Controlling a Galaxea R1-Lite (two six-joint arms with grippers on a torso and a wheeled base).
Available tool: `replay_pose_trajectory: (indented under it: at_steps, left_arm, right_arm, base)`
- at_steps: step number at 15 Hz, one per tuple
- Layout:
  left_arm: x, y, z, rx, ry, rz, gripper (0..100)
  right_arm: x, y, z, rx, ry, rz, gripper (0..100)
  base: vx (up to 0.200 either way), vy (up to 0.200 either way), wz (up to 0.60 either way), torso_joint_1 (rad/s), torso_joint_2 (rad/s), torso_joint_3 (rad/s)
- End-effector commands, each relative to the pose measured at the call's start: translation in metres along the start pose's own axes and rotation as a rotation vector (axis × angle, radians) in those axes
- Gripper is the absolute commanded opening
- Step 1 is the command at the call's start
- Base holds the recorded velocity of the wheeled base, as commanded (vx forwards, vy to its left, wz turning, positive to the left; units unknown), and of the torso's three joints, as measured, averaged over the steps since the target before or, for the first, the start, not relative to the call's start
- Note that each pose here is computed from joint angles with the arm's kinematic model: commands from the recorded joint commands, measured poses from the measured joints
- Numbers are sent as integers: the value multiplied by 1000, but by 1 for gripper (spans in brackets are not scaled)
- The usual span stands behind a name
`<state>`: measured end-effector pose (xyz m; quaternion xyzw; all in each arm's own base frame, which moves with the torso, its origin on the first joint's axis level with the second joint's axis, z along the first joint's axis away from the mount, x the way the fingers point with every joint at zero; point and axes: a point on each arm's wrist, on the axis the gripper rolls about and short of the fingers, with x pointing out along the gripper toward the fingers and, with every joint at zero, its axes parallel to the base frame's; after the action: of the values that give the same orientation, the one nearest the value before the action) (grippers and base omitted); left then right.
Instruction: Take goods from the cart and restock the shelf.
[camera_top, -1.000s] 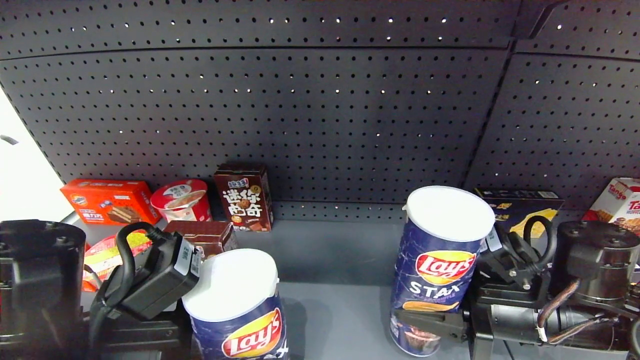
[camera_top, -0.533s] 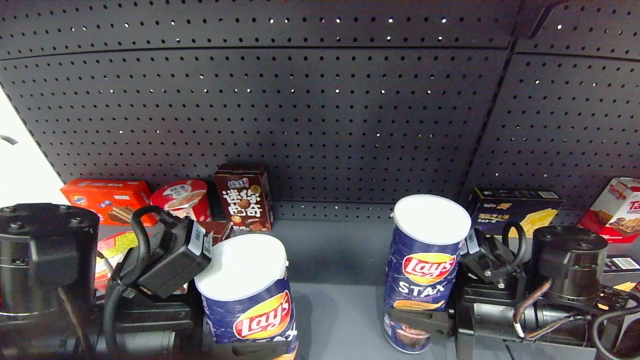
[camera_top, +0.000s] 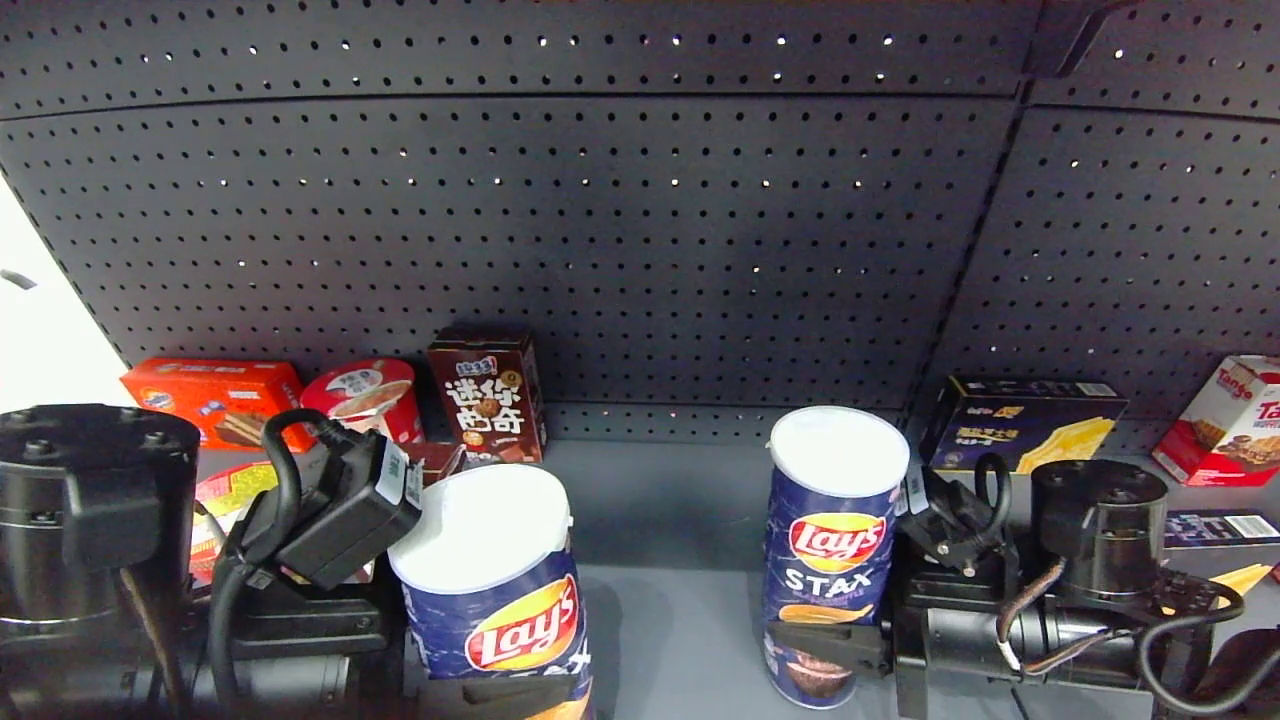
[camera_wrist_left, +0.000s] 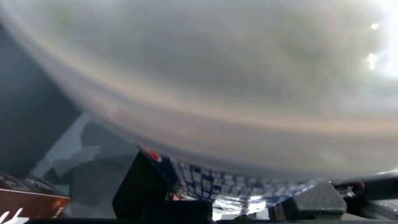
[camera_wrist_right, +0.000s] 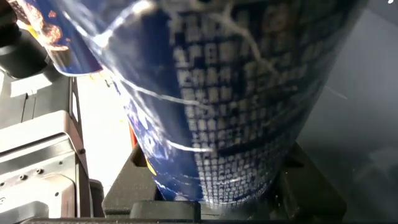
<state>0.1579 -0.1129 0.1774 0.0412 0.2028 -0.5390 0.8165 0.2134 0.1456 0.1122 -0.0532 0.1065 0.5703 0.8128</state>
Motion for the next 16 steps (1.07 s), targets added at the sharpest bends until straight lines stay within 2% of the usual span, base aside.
replay_pose_trajectory:
  at_steps: [1, 5, 6, 16]
  left_arm:
    - [0, 0, 0, -1, 2, -1, 0]
    - [0, 0, 0, 0, 0, 1, 0]
    - [0, 0, 0, 0, 0, 1, 0]
    - [0, 0, -2, -2, 6, -1, 0]
  right_arm:
    - [2, -1, -3, 8, 12, 2, 0]
    - [2, -1, -3, 3, 11, 2, 0]
    - [2, -1, -3, 4, 12, 2, 100]
    - [-1, 1, -2, -3, 9, -9, 100]
  base:
    - [0, 0, 0, 0, 0, 0]
    - [0, 0, 0, 0, 0, 0]
    - [0, 0, 0, 0, 0, 0]
    - [0, 0, 0, 0, 0, 0]
